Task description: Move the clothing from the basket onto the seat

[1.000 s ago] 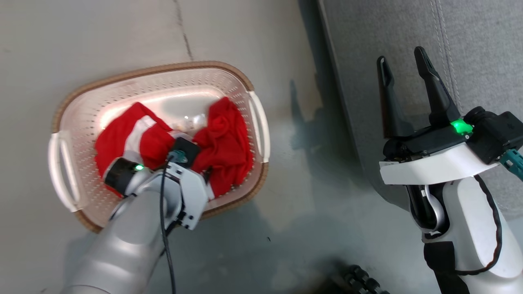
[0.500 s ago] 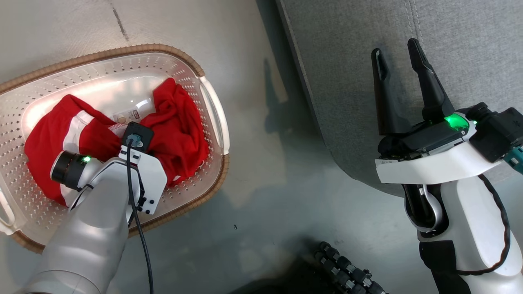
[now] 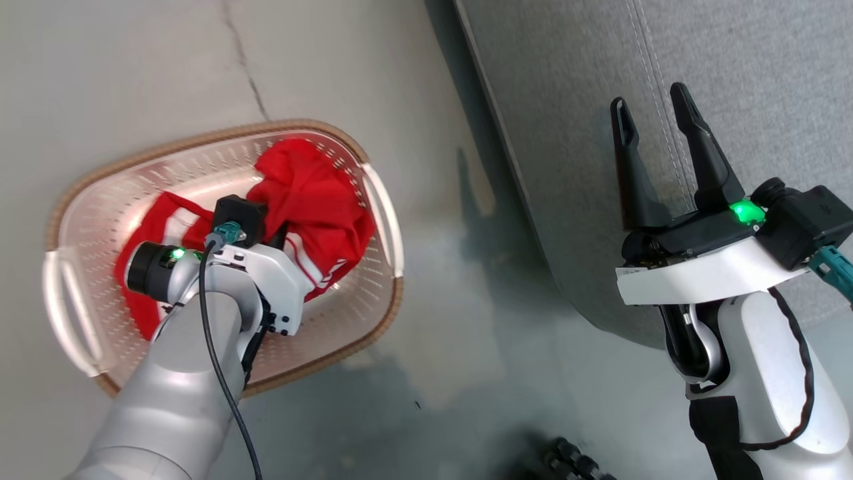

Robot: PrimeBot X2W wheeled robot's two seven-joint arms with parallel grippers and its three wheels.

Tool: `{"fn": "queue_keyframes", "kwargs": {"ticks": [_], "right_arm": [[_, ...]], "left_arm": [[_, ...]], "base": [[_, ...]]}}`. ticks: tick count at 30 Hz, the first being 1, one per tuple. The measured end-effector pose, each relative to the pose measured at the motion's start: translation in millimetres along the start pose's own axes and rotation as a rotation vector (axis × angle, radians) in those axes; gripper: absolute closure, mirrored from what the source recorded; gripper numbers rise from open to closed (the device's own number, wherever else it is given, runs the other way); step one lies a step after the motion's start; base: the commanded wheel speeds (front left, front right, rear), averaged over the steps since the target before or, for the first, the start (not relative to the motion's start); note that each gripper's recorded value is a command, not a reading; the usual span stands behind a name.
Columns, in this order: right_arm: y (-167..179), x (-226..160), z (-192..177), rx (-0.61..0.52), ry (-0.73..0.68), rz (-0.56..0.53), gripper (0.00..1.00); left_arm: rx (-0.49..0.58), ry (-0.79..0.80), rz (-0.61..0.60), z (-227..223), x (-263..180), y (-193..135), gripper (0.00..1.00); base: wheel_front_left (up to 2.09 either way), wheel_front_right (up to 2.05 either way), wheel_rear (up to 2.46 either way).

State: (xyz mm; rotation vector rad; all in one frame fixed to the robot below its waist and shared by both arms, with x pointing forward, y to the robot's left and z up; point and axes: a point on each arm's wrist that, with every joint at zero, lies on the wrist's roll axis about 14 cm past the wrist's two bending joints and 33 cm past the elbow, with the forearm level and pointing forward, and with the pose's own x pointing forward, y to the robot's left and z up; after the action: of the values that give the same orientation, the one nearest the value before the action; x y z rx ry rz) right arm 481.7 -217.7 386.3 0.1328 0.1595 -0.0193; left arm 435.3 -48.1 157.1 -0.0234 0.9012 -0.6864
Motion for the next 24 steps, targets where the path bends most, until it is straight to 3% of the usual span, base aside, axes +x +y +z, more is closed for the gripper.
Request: {"fn": "queue_keyframes", "kwargs": {"ticks": [11,24], "right_arm": [[20.4,-10.9,21.1,-0.01,-0.04,0.042,0.0],[58.4,-29.3,47.3,-0.005,-0.079,0.127,0.0]], "left_arm": [[-0.04,-0.349,0.022,96.2,-64.7,-2.0,1.0],[-0.072,-0.729,0.15,169.0,-193.7,16.1,1.0]], "base": [[0.0,0.0,0.0],[0.0,0.0,0.0]]}}
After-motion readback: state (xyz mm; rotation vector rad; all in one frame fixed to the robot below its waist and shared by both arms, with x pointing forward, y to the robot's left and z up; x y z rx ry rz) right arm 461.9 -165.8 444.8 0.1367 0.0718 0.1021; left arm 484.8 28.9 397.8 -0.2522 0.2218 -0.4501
